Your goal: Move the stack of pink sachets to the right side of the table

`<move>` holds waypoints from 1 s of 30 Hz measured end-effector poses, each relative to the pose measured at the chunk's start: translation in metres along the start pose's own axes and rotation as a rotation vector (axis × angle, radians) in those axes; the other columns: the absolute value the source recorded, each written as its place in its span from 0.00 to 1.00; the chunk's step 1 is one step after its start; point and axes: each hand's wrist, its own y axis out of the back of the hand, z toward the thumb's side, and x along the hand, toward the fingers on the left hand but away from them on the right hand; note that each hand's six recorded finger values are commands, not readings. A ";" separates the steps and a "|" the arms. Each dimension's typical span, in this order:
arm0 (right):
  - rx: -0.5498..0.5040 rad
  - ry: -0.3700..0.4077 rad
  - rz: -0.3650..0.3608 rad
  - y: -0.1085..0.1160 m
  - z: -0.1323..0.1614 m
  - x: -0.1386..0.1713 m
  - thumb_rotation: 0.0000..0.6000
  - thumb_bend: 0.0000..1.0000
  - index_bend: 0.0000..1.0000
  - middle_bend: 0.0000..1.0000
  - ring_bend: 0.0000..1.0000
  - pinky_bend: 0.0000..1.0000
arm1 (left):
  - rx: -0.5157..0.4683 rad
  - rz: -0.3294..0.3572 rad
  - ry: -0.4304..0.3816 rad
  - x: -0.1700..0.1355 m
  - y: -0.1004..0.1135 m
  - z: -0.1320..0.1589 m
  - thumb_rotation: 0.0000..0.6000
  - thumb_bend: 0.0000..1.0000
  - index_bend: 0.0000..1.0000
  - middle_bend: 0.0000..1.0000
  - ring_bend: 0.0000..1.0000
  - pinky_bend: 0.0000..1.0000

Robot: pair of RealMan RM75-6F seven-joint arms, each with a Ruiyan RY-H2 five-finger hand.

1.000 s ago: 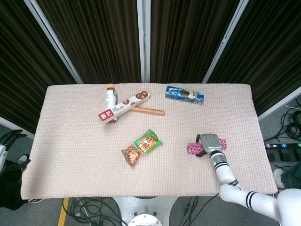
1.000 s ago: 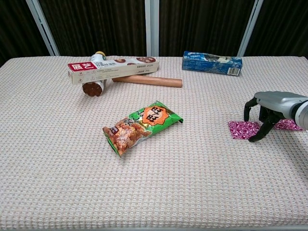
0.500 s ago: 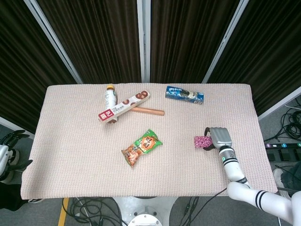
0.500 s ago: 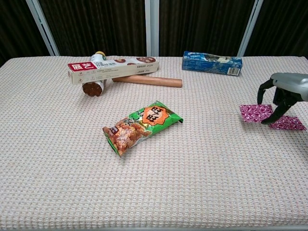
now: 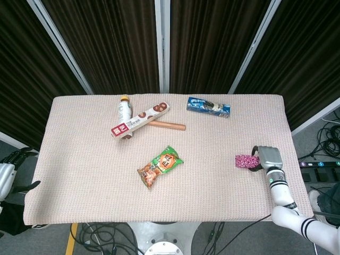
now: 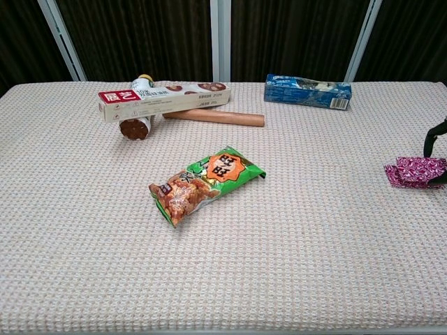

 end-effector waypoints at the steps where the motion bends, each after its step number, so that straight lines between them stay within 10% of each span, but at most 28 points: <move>1: 0.001 -0.002 0.002 -0.001 -0.002 0.000 0.91 0.00 0.45 1.00 1.00 1.00 | 0.001 0.000 -0.001 0.000 0.000 0.001 1.00 0.00 0.31 0.29 0.23 0.34; 30: 0.038 0.038 0.005 -0.004 0.010 -0.014 0.91 0.00 0.45 1.00 1.00 1.00 | 0.014 0.002 0.012 -0.001 0.000 -0.003 1.00 0.00 0.31 0.29 0.23 0.34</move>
